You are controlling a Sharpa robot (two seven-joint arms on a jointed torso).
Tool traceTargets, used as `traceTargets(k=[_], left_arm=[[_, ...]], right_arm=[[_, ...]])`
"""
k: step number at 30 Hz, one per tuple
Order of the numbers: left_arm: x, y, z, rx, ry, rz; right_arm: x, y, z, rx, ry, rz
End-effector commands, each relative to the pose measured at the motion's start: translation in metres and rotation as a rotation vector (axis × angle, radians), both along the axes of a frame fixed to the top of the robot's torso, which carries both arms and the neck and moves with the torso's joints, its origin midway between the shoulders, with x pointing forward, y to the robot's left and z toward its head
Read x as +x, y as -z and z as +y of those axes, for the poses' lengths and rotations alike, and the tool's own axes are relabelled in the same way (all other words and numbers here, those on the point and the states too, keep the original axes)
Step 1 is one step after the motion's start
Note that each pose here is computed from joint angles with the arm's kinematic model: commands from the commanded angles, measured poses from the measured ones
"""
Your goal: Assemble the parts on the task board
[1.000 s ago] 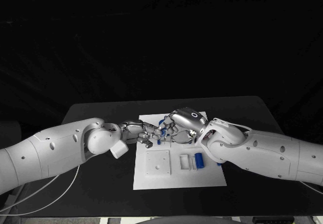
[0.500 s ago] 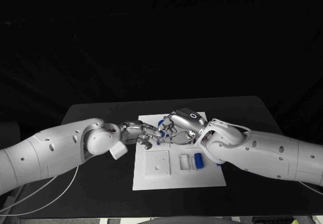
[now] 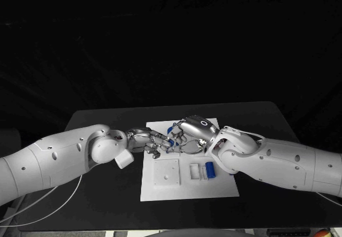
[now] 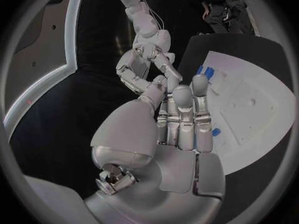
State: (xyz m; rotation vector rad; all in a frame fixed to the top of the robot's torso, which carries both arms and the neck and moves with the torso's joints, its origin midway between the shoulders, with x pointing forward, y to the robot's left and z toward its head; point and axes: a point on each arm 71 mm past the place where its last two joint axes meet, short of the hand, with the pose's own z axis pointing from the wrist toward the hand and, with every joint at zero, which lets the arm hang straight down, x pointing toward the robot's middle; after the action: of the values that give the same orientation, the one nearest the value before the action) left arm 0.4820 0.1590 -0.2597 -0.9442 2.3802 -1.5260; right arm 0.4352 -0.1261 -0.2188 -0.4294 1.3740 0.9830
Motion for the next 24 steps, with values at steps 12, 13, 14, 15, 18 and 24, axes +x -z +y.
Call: traceTargets(k=[12, 13, 14, 15, 18, 24], left_arm=[[-0.0079, 0.0091, 0.0, 0.078, 0.112, -0.004], [-0.0076, 0.0094, 0.0, 0.083, 0.113, -0.004], [-0.0074, 0.0097, 0.001, 0.087, 0.113, -0.004], [-0.0072, 0.0101, 0.002, 0.091, 0.114, -0.004], [-0.0064, 0.011, 0.004, 0.105, 0.116, -0.004], [-0.0051, 0.0122, 0.007, 0.122, 0.114, -0.005]], right_arm=[[0.007, -0.006, -0.009, 0.07, 0.037, 0.05], [0.007, -0.006, -0.009, 0.074, 0.036, 0.053], [0.007, -0.006, -0.009, 0.076, 0.035, 0.054], [0.007, -0.006, -0.01, 0.079, 0.035, 0.056], [0.007, -0.006, -0.011, 0.084, 0.034, 0.06], [0.007, -0.006, -0.012, 0.086, 0.024, 0.073]])
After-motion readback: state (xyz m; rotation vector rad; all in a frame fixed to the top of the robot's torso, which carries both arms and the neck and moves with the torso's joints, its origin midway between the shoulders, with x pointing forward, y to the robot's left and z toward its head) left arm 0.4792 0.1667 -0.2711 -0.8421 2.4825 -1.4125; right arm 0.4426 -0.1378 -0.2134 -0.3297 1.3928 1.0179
